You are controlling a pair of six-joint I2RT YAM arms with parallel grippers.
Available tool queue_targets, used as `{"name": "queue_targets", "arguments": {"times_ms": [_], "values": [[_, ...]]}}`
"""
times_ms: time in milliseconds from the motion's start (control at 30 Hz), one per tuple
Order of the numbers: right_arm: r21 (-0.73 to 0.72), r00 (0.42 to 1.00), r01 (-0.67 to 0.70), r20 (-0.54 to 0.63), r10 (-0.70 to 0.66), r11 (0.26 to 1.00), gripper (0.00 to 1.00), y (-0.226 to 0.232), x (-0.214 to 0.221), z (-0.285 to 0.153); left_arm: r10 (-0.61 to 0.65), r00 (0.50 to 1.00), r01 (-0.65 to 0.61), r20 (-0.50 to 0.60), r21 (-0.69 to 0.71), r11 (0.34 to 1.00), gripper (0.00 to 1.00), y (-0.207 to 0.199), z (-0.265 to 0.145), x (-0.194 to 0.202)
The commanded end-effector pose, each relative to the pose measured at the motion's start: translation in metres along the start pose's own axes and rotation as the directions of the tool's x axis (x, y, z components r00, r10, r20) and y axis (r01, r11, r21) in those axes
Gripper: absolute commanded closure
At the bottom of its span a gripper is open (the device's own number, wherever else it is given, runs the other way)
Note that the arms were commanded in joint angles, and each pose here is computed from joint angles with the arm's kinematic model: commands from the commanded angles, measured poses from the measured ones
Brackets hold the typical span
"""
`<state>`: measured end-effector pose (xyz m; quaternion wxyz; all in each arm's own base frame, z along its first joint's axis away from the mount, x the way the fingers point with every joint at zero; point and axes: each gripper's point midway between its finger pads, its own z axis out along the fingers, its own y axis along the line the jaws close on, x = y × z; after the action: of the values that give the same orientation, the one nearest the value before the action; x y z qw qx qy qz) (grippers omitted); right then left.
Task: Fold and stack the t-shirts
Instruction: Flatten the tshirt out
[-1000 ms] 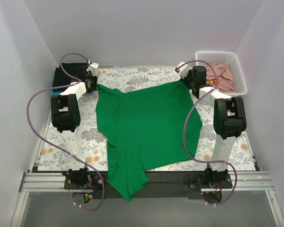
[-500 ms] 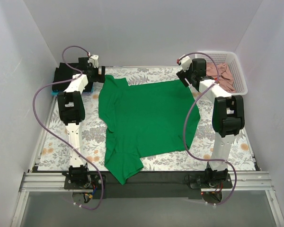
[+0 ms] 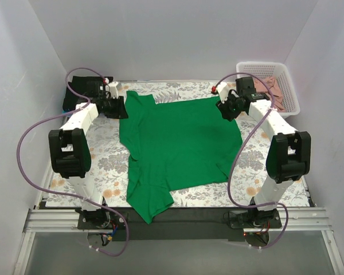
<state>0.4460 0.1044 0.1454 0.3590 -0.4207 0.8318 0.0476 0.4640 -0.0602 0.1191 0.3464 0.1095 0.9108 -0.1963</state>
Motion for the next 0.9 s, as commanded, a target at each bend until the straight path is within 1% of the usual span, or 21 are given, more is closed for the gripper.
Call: {"name": "queue_targets", "arguments": {"times_ms": [0, 67, 100, 167, 267, 300, 333, 400, 467, 533, 567, 600, 700, 733, 767, 833, 867], "values": [[-0.193, 0.99, -0.048, -0.143, 0.02, 0.98, 0.58, 0.056, 0.051, -0.003, -0.037, 0.984, 0.052, -0.176, 0.079, 0.996, 0.61, -0.036, -0.001, 0.061], [-0.202, 0.983, -0.063, -0.183, 0.025, 0.977, 0.59, 0.064, 0.065, 0.0, -0.025, 0.978, 0.041, -0.205, 0.076, 0.996, 0.61, -0.043, 0.002, 0.074], [-0.216, 0.976, -0.079, -0.214, 0.031, 0.973, 0.6, 0.07, 0.076, 0.005, -0.034, 0.972, 0.047, -0.234, 0.049, 0.998, 0.61, -0.04, 0.006, 0.086], [-0.226, 0.967, -0.092, -0.251, 0.033, 0.97, 0.62, 0.076, 0.089, 0.009, -0.048, 0.964, 0.058, -0.261, 0.031, 0.998, 0.61, -0.039, 0.009, 0.095], [-0.242, 0.952, -0.108, -0.303, 0.031, 0.964, 0.65, 0.084, 0.108, 0.017, -0.07, 0.953, 0.064, -0.296, -0.03, 0.997, 0.62, -0.025, 0.017, 0.105], [-0.247, 0.946, -0.116, -0.322, 0.032, 0.962, 0.67, 0.086, 0.115, 0.02, -0.079, 0.945, 0.065, -0.318, -0.053, 0.996, 0.62, -0.019, 0.021, 0.112], [-0.247, 0.941, -0.117, -0.336, 0.028, 0.962, 0.67, 0.087, 0.12, 0.021, -0.08, 0.942, 0.048, -0.327, -0.104, 0.993, 0.63, -0.009, 0.022, 0.113], [-0.247, 0.935, -0.114, -0.355, 0.02, 0.962, 0.67, 0.089, 0.127, 0.023, -0.087, 0.925, 0.03, -0.369, -0.157, 0.987, 0.64, 0.005, 0.025, 0.124], [-0.228, 0.923, -0.093, -0.384, -0.001, 0.969, 0.67, 0.086, 0.139, 0.024, -0.093, 0.92, 0.002, -0.38, -0.233, 0.972, 0.64, 0.029, 0.024, 0.124], [-0.21, 0.91, -0.081, -0.414, -0.013, 0.974, 0.69, 0.084, 0.151, 0.025, -0.104, 0.908, -0.003, -0.406, -0.253, 0.967, 0.64, 0.045, 0.028, 0.13], [-0.206, 0.908, -0.078, -0.418, -0.016, 0.976, 0.69, 0.084, 0.152, 0.026, -0.105, 0.909, -0.01, -0.404, -0.274, 0.962, 0.64, 0.053, 0.027, 0.121], [-0.204, 0.909, -0.078, -0.417, -0.015, 0.976, 0.69, 0.083, 0.153, 0.027, -0.099, 0.9, -0.021, -0.424, -0.269, 0.963, 0.65, 0.055, 0.031, 0.125], [-0.22, 0.921, -0.094, -0.389, 0.002, 0.971, 0.69, 0.086, 0.142, 0.027, -0.076, 0.916, -0.03, -0.393, -0.256, 0.966, 0.63, 0.057, 0.035, 0.104], [-0.221, 0.925, -0.093, -0.379, 0.003, 0.971, 0.69, 0.085, 0.137, 0.026, -0.071, 0.918, -0.028, -0.389, -0.243, 0.97, 0.6, 0.054, 0.035, 0.098], [-0.214, 0.931, -0.086, -0.364, 0.002, 0.973, 0.68, 0.081, 0.129, 0.021, -0.067, 0.924, -0.019, -0.378, -0.219, 0.976, 0.58, 0.049, 0.033, 0.087], [-0.205, 0.936, -0.078, -0.352, 0.001, 0.976, 0.68, 0.077, 0.12, 0.014, -0.054, 0.932, -0.029, -0.358, -0.222, 0.975, 0.57, 0.047, 0.027, 0.075], [-0.191, 0.945, -0.063, -0.328, -0.003, 0.979, 0.66, 0.072, 0.109, 0.007, -0.048, 0.936, -0.033, -0.348, -0.223, 0.974, 0.53, 0.046, 0.022, 0.069]]}}
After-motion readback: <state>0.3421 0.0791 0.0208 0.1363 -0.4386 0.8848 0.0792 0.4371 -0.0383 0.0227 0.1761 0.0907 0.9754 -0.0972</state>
